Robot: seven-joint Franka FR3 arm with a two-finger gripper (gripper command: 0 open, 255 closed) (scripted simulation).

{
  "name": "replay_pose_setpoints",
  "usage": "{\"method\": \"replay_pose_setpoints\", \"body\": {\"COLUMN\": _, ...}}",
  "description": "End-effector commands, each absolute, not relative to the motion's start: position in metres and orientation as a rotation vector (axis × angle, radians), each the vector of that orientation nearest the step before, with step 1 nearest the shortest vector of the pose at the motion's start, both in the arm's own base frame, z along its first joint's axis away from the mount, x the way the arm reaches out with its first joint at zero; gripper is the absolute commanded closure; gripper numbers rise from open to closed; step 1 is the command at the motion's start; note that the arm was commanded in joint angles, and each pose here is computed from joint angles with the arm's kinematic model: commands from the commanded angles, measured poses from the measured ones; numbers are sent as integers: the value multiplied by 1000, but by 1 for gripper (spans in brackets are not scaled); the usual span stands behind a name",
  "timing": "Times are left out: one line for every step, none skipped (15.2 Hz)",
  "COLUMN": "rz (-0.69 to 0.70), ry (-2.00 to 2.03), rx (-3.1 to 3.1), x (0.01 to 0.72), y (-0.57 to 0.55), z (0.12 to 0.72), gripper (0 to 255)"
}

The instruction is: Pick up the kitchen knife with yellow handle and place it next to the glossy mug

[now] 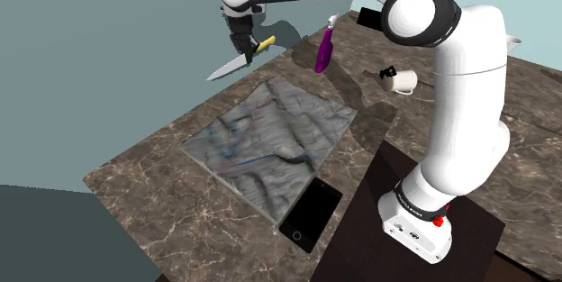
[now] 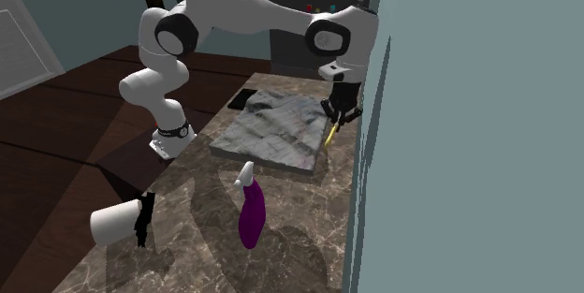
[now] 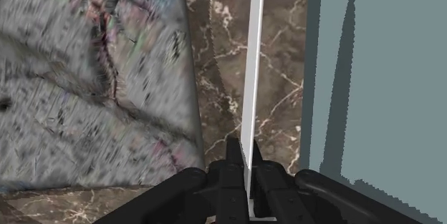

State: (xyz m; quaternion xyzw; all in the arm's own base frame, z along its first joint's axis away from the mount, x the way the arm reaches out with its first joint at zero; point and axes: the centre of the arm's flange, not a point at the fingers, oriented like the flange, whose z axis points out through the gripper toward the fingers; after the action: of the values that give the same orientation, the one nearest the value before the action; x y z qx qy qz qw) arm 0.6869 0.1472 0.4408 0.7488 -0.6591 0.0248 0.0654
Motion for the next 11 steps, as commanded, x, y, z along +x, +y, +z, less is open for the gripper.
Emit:
{"method": "replay_pose_setpoints", "body": {"rz": 74, "ry": -1988, "rx": 2259, "x": 687, "y": 147, "z": 451, "gripper": 255}}
{"method": "replay_pose_setpoints", "body": {"rz": 74, "ry": -1988, "rx": 2259, "x": 687, "y": 147, "z": 457, "gripper": 255}}
{"method": "replay_pose_setpoints", "body": {"rz": 74, "ry": -1988, "rx": 2259, "x": 687, "y": 147, "z": 462, "gripper": 255}}
{"method": "replay_pose_setpoints", "body": {"rz": 74, "ry": -1988, "rx": 2259, "x": 687, "y": 147, "z": 467, "gripper": 255}}
{"method": "replay_pose_setpoints", "body": {"rz": 74, "ry": -1988, "rx": 2259, "x": 687, "y": 147, "z": 473, "gripper": 255}}
{"method": "replay_pose_setpoints", "body": {"rz": 74, "ry": -1988, "rx": 2259, "x": 687, "y": 147, "z": 473, "gripper": 255}}
{"method": "replay_pose_setpoints", "body": {"rz": 74, "ry": -1988, "rx": 2259, "x": 676, "y": 139, "z": 473, "gripper": 255}}
{"method": "replay_pose_setpoints", "body": {"rz": 74, "ry": -1988, "rx": 2259, "x": 666, "y": 131, "z": 473, "gripper": 255}}
{"method": "replay_pose_setpoints", "body": {"rz": 74, "ry": -1988, "rx": 2259, "x": 655, "y": 123, "z": 473, "gripper": 255}}
{"method": "replay_pose_setpoints", "body": {"rz": 74, "ry": -1988, "rx": 2259, "x": 644, "y": 116, "z": 473, "gripper": 255}}
{"method": "replay_pose_setpoints", "body": {"rz": 74, "ry": -1988, "rx": 2259, "x": 634, "y": 108, "z": 473, "gripper": 255}}
